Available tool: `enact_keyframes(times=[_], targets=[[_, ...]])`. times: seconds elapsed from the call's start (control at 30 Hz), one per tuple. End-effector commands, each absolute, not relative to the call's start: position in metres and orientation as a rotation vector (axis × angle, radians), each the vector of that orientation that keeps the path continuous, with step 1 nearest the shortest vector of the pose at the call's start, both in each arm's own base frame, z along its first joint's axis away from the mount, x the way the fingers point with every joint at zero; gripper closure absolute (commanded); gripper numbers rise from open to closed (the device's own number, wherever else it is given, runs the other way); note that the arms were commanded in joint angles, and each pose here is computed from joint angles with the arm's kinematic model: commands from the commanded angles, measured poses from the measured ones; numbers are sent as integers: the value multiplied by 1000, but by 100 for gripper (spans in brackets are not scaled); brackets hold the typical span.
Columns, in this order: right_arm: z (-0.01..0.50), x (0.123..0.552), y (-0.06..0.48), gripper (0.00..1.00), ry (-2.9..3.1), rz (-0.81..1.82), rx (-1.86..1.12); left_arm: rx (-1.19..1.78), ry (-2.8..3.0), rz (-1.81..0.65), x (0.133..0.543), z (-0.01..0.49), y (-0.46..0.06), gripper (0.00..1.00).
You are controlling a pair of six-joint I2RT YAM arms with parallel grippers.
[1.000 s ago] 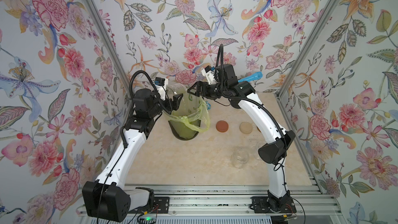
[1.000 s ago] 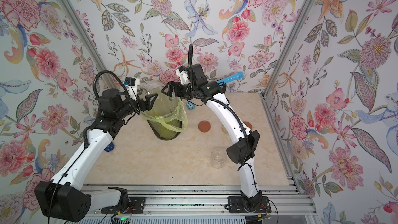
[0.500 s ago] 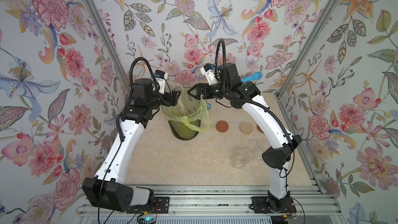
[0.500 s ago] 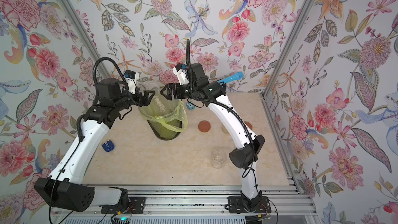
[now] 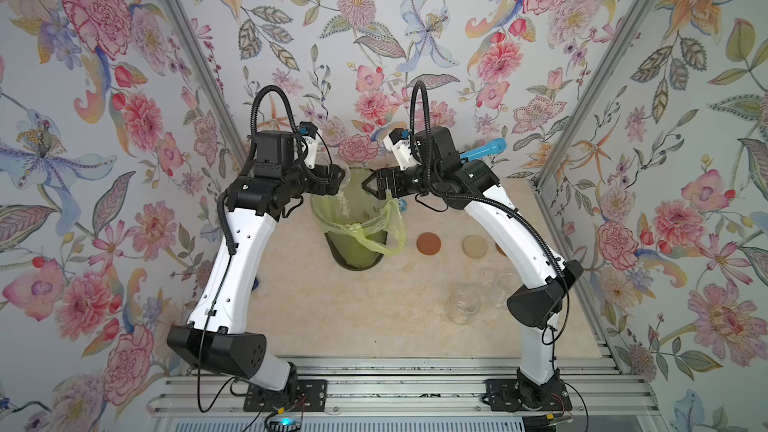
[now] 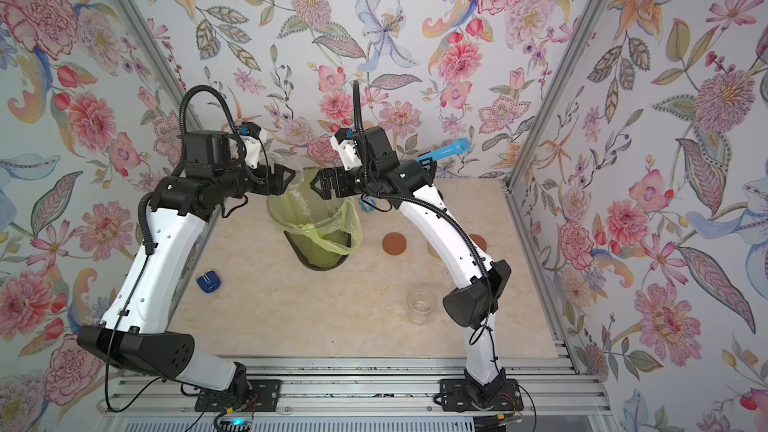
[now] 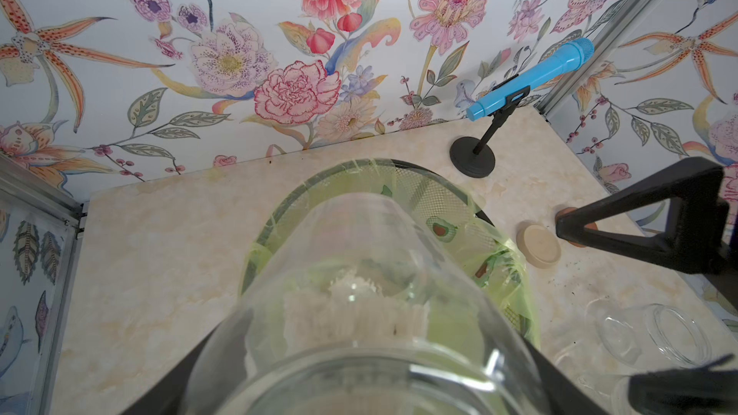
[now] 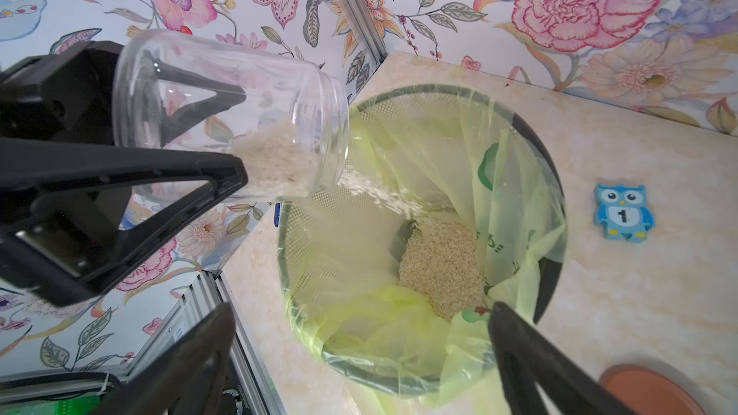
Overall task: Empty moldy rice from jars
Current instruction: Pour the moldy rice from the jar into the trash bin.
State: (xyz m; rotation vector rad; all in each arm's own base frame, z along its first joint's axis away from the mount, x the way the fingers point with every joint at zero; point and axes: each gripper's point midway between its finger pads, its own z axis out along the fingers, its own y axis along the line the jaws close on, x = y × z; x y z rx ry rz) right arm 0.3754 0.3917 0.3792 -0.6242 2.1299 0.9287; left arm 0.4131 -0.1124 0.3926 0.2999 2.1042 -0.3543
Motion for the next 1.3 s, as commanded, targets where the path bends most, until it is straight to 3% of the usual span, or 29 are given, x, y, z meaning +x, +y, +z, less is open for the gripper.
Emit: enact_keyframes(times=[0.0, 0.27, 0.63, 0.97, 1.27], targets=[[392, 367, 386, 0, 2096, 896, -644, 263, 2151, -354, 415, 396, -112, 100], [381, 369, 381, 0, 2126, 866, -630, 194, 2353, -329, 417, 381, -119, 100], [368, 371, 364, 0, 2168, 814, -600, 113, 2613, -223, 407, 305, -143, 100], [361, 372, 343, 0, 2210, 826, -543, 157, 2518, -295, 423, 331, -163, 100], [362, 376, 320, 0, 2226, 831, -488, 136, 2340, -519, 438, 378, -177, 100]])
